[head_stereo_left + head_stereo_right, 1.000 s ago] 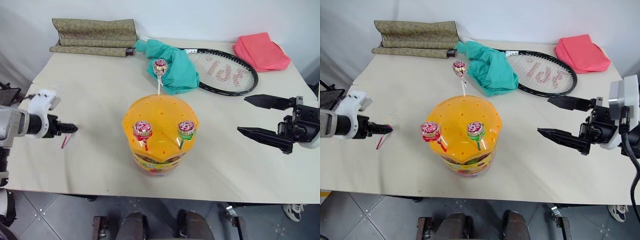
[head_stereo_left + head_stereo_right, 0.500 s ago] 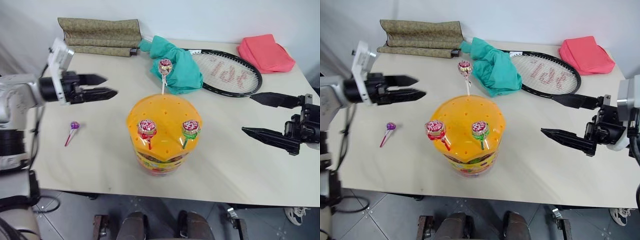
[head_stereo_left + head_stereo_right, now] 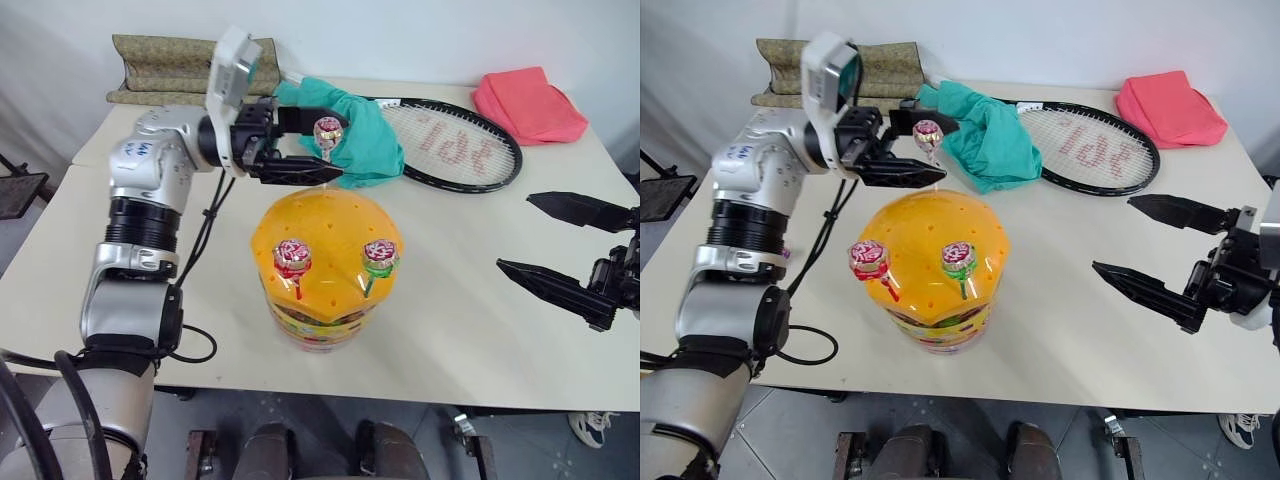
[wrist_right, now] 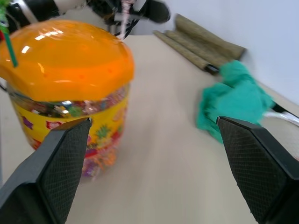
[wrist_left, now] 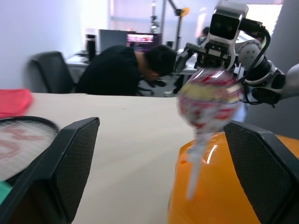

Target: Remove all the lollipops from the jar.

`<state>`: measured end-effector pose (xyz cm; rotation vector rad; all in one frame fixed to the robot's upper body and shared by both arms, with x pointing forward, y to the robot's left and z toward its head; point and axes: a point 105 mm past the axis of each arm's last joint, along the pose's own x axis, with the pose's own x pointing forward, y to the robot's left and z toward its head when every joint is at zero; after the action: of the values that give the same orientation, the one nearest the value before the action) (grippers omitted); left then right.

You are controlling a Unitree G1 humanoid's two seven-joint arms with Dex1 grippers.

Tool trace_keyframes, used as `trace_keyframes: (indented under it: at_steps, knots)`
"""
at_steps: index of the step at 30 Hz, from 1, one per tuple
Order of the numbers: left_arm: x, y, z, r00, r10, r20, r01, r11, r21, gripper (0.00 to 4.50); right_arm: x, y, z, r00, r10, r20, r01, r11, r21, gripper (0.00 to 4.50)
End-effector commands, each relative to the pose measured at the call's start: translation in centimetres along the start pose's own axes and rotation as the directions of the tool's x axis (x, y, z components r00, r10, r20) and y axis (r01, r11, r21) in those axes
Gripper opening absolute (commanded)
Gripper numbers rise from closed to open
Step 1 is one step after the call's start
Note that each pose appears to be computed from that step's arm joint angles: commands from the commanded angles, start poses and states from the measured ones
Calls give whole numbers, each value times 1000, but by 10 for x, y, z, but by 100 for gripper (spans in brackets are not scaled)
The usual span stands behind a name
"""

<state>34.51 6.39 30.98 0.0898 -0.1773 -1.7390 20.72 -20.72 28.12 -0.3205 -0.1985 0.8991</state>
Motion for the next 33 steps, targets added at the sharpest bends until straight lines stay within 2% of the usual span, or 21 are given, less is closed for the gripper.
trace_keyframes:
  at_steps: [1, 2, 3, 6, 12, 17, 24, 26, 27, 29, 31, 33]
  knots:
    - [8, -3, 18, 998, -62, -9, 62, 994, 88, 447, -5, 5, 11, 999, -33, 27, 34, 998, -43, 450]
    - [8, -2, 19, 998, -60, -4, 60, 993, 102, 410, -6, 5, 12, 999, -44, 28, 45, 998, -45, 450]
    - [9, 0, 20, 998, -55, 0, 55, 993, 109, 409, -7, 5, 12, 998, -53, 28, 55, 997, -46, 450]
    - [9, 0, 21, 998, -59, 0, 59, 992, 112, 334, -9, 6, 12, 997, -67, 28, 68, 997, -45, 450]
    - [11, 0, 28, 999, -53, -9, 53, 989, 140, 159, -10, 7, 13, 998, -61, 24, 62, 997, -39, 450]
    - [11, 1, 46, 1000, -12, 4, 11, 980, 201, 6, -8, 4, 14, 999, -36, 22, 37, 998, -42, 450]
    - [-1, 10, 74, 985, 168, 38, -172, 951, 255, 6, -4, -3, 13, 1000, -10, 23, 11, 999, -42, 450]
    - [-6, 13, 76, 974, 222, 36, -223, 940, 258, 6, -3, -4, 13, 1000, -1, 24, 2, 999, -42, 450]
    - [-13, 20, 75, 953, 301, 7, -294, 926, 237, 6, -2, -5, 13, 1000, 5, 24, -4, 999, -42, 450]
    - [-28, 32, 71, 895, 444, -55, -425, 882, 206, 6, 0, -6, 13, 1000, 15, 25, -14, 999, -44, 450]
    - [-61, 46, 43, 746, 608, -270, -590, 793, 156, 6, 1, -8, 12, 999, 26, 26, -25, 999, -41, 450]
    - [-88, 49, 23, 615, 680, -399, -691, 708, 142, 6, 2, -8, 11, 999, 32, 27, -31, 999, -39, 450]
